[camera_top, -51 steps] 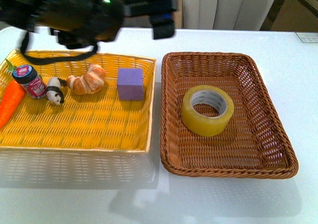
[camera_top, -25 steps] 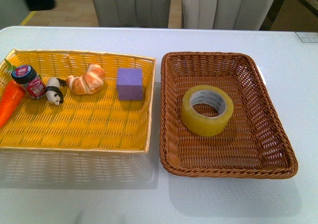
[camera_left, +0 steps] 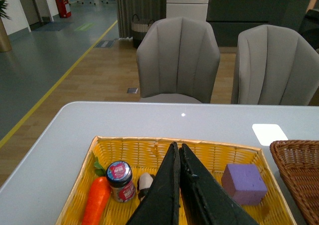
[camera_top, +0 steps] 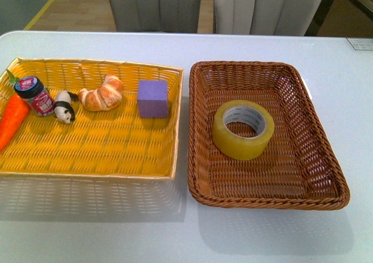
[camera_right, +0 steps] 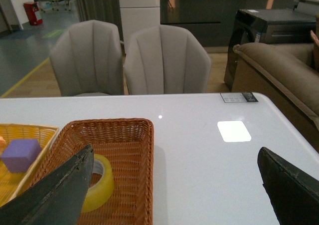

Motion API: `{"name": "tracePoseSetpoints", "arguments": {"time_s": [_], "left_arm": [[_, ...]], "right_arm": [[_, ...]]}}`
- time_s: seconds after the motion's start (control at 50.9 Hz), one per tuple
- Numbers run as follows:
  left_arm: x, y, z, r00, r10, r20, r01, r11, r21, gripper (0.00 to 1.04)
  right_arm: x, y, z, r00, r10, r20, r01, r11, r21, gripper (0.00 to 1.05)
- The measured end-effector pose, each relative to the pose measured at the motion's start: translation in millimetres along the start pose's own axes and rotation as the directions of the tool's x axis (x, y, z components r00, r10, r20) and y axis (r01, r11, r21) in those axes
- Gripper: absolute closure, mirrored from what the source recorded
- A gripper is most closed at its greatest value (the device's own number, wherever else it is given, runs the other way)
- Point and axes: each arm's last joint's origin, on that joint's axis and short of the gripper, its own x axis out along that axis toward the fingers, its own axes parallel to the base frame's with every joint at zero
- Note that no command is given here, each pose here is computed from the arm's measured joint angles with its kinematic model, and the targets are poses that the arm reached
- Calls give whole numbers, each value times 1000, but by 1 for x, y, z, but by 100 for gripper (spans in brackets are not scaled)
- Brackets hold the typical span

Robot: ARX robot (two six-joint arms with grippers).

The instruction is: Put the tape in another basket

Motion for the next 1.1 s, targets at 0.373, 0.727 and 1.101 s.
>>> {"name": "tracePoseSetpoints", "arguments": {"time_s": [0.373, 0.727, 1.101], "left_arm": [[-39, 21, 1, 1000, -13, 3, 13, 1000, 2, 103], [-59, 25, 2, 1000, 7, 8, -7, 1000, 2, 103], [-75, 24, 8, 1000, 6, 30, -7, 1000, 2, 103]], "right_arm": [[0, 0, 0, 1000, 0, 0, 0, 1000, 0, 9], [0, 0, 0, 1000, 0, 0, 0, 1000, 0, 9], [0, 0, 0, 1000, 0, 0, 0, 1000, 0, 9]]}}
